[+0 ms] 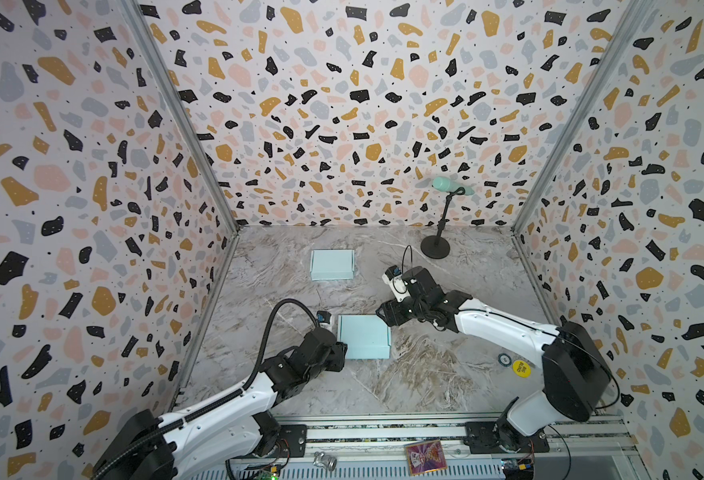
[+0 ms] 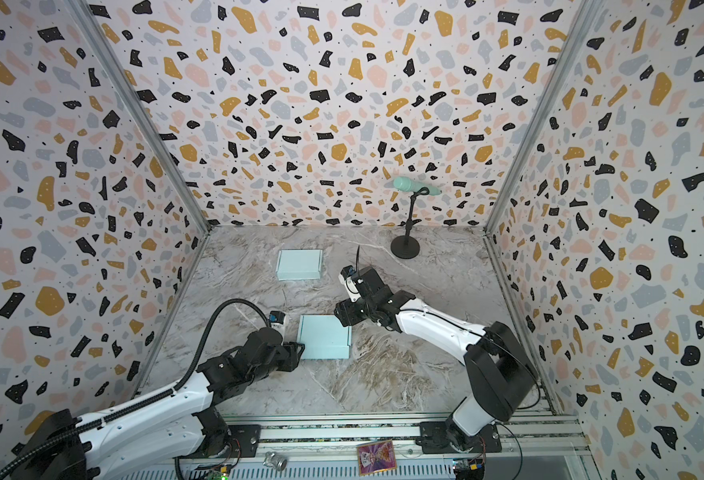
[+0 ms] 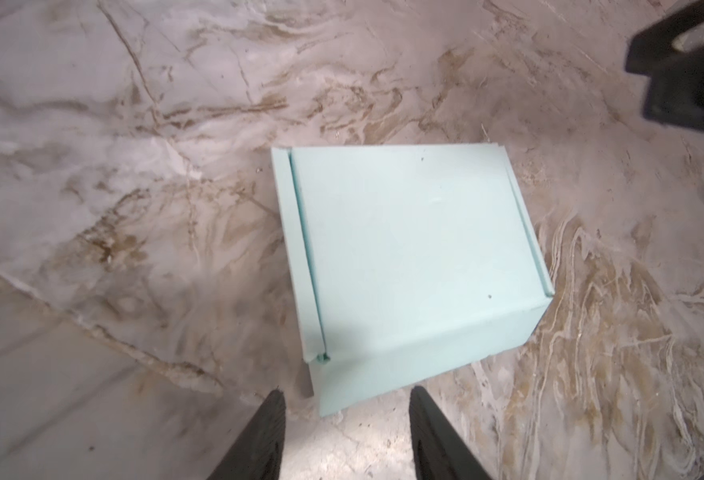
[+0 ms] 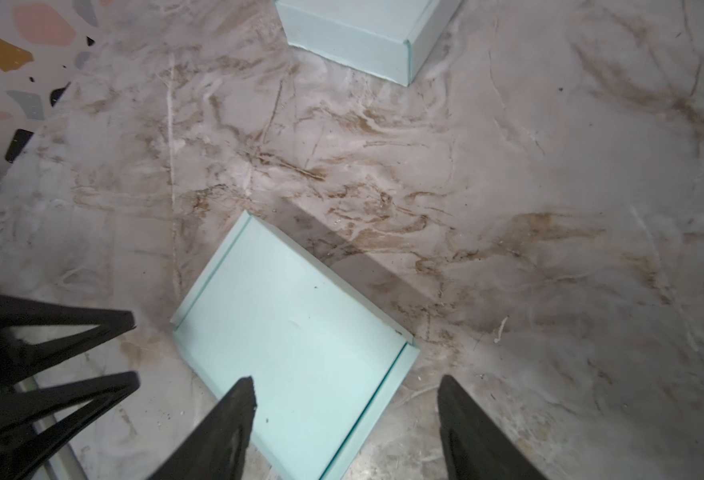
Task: Fold the paper box
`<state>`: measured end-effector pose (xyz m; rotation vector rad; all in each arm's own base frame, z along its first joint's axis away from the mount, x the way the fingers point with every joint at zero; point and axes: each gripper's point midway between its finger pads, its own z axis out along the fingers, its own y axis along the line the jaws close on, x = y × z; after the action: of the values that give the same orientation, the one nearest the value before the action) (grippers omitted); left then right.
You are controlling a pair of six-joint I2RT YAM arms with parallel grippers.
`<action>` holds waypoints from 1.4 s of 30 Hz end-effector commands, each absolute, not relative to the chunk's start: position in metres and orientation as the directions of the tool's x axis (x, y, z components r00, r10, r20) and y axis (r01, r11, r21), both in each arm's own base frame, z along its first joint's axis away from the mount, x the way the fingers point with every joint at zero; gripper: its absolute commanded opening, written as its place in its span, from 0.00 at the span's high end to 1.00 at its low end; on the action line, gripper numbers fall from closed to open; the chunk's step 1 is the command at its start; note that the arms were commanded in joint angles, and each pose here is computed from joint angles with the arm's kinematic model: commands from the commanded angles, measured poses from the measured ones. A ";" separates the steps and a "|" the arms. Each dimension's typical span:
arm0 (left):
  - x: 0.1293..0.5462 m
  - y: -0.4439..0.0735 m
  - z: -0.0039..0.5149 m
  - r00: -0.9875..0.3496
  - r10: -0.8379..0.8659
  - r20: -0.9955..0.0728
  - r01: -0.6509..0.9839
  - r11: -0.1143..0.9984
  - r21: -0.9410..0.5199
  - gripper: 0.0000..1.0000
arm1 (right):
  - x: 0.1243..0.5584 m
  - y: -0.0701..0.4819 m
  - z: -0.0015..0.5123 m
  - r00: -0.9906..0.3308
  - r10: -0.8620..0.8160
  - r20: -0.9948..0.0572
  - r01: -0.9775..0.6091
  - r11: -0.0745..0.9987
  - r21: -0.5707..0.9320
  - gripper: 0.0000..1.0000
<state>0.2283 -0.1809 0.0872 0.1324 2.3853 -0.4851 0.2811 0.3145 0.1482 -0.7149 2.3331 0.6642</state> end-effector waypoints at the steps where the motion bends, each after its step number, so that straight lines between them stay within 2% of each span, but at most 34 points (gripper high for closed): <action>1: 0.258 -0.197 0.112 -0.723 -0.007 -0.691 0.275 0.914 -0.298 0.48 | 0.246 0.309 0.144 -0.707 -0.324 -0.628 -0.608 0.732 0.307 0.32; 8: 0.332 -0.215 0.107 -0.746 0.097 -0.658 0.311 0.925 -0.217 0.44 | 0.182 0.313 0.119 -0.778 -0.284 -0.560 -0.569 0.698 0.435 0.34; 14: 0.368 -0.232 0.100 -0.758 0.119 -0.642 0.339 0.912 -0.230 0.44 | 0.167 0.317 0.102 -0.803 -0.230 -0.550 -0.546 0.655 0.523 0.35; 24: 0.359 -0.243 0.064 -0.810 0.148 -0.568 0.360 0.890 -0.280 0.42 | 0.171 0.324 0.079 -0.812 -0.242 -0.531 -0.543 0.644 0.538 0.39; 29: 0.353 -0.239 0.057 -0.818 0.162 -0.552 0.359 0.893 -0.270 0.42 | 0.176 0.325 0.071 -0.813 -0.244 -0.528 -0.540 0.654 0.530 0.43; 42: 0.333 -0.227 0.051 -0.831 0.148 -0.536 0.341 0.898 -0.280 0.43 | 0.196 0.313 0.054 -0.815 -0.273 -0.512 -0.534 0.696 0.480 0.44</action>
<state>0.3381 -0.2275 0.0475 0.3382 2.5551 -0.4840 0.1889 0.3110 0.0510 -0.5954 2.5145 0.9123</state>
